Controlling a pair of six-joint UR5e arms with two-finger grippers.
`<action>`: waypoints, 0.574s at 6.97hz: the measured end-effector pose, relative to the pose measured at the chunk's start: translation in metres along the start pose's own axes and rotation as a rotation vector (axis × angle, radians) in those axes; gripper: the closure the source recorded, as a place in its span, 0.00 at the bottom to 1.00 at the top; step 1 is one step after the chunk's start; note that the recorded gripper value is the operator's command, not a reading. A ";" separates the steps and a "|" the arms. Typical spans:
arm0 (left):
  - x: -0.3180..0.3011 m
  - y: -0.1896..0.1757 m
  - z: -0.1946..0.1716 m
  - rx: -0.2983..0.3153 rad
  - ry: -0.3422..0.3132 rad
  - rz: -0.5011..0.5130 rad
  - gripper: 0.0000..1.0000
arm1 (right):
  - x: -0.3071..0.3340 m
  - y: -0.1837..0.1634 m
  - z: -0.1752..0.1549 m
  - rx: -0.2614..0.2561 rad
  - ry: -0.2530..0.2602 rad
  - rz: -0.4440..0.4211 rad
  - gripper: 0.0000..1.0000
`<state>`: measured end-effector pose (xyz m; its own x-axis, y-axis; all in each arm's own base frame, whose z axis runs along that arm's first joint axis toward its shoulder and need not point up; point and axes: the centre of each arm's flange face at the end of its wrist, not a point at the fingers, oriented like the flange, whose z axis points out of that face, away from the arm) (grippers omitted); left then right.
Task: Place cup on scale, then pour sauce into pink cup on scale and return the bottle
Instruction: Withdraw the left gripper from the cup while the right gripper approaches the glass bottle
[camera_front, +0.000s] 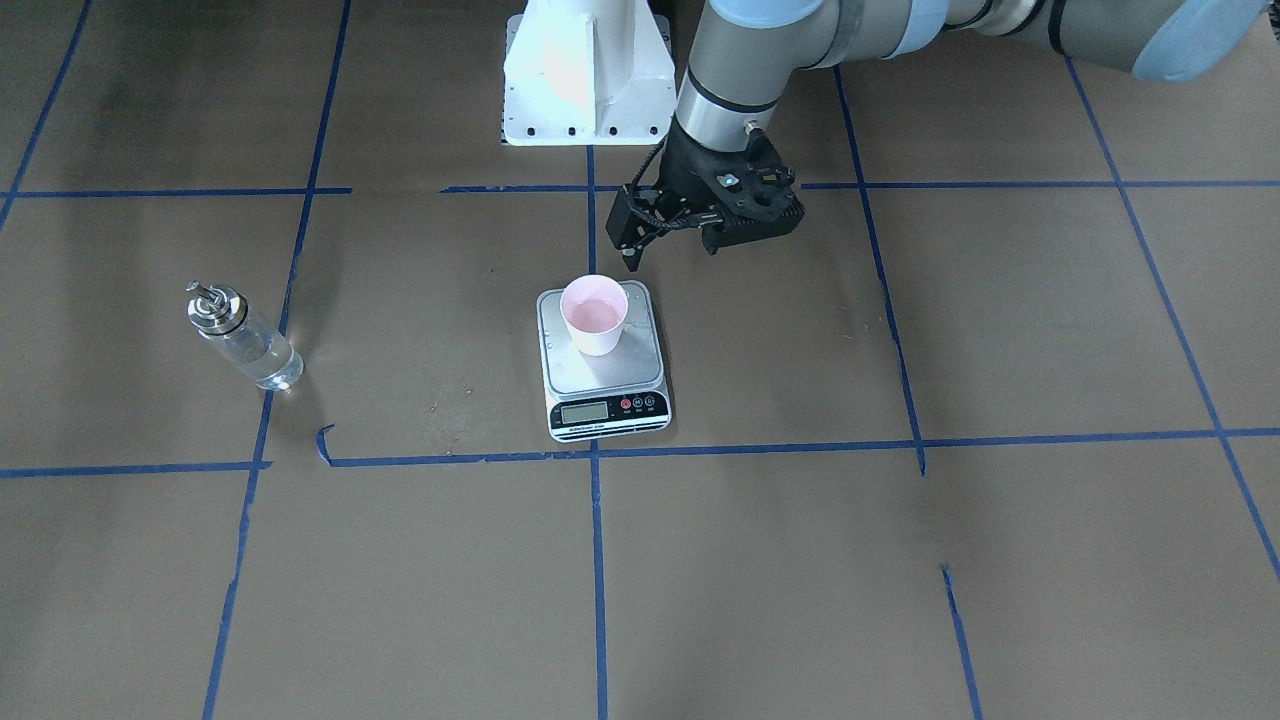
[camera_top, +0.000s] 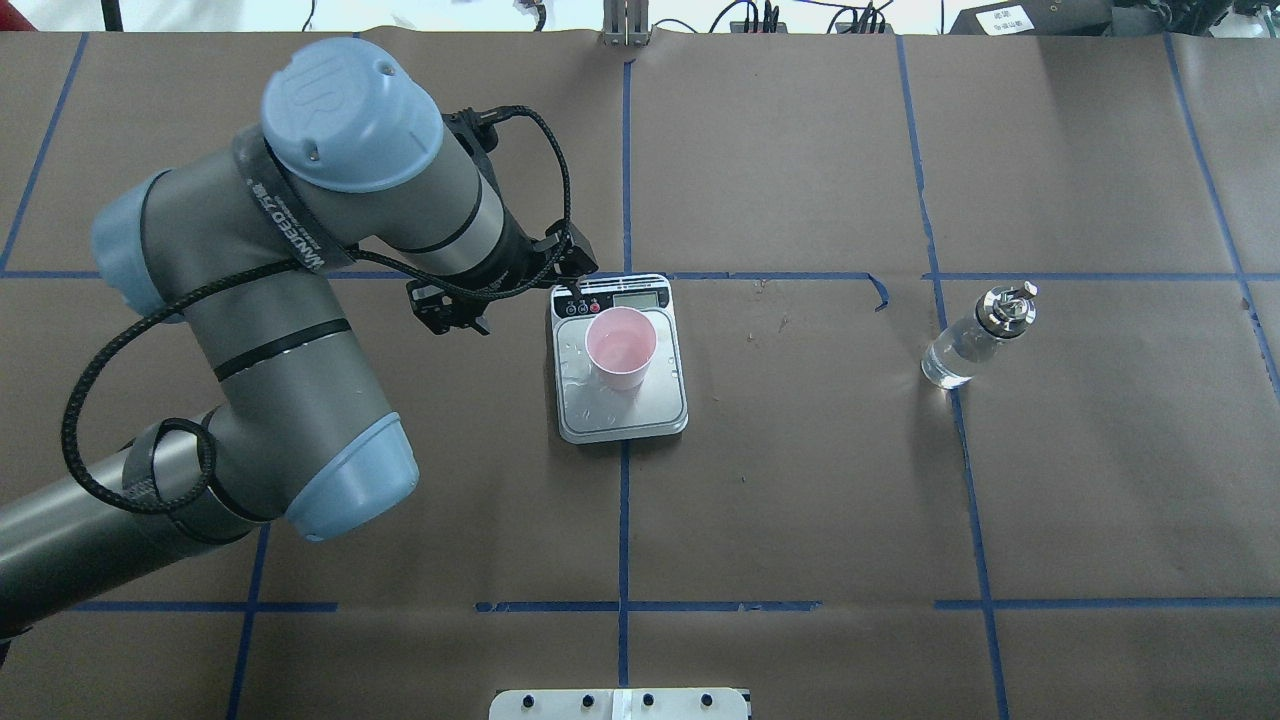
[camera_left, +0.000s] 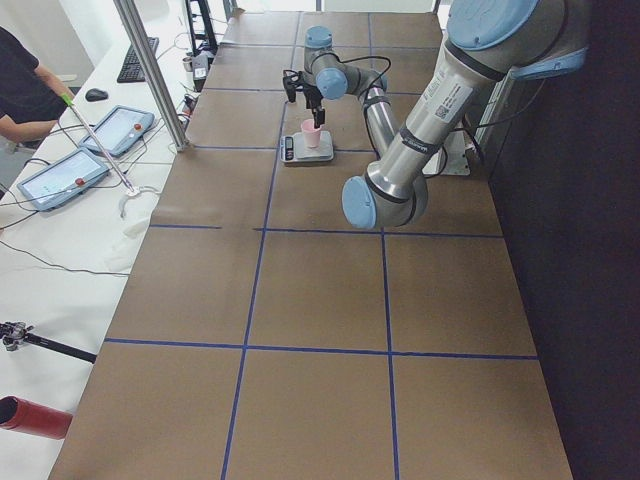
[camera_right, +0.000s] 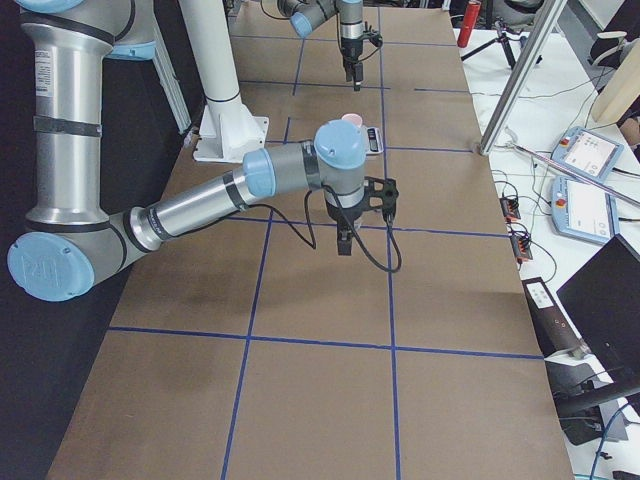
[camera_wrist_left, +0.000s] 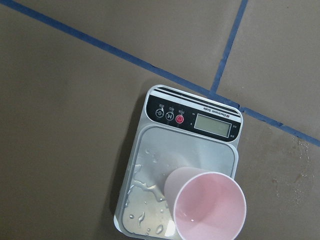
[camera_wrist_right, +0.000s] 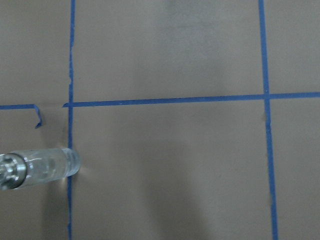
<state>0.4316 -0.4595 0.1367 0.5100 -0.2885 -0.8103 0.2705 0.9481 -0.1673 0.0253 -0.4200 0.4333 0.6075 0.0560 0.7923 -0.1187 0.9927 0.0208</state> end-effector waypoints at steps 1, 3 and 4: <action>-0.024 -0.016 -0.013 0.026 -0.002 0.042 0.00 | -0.045 0.019 -0.006 -0.001 -0.016 0.049 0.00; -0.092 -0.051 -0.041 0.064 -0.024 0.141 0.00 | -0.119 0.048 -0.003 0.043 -0.047 0.102 0.00; -0.119 -0.069 -0.052 0.076 -0.039 0.179 0.00 | -0.152 0.062 0.016 0.093 -0.048 0.111 0.00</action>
<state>0.3099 -0.4835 0.2153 0.5863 -0.1227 -0.8007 0.2326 0.9723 0.0213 -0.0868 -0.3691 0.3236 0.5484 0.1577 0.8212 -0.2570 0.9663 -0.0139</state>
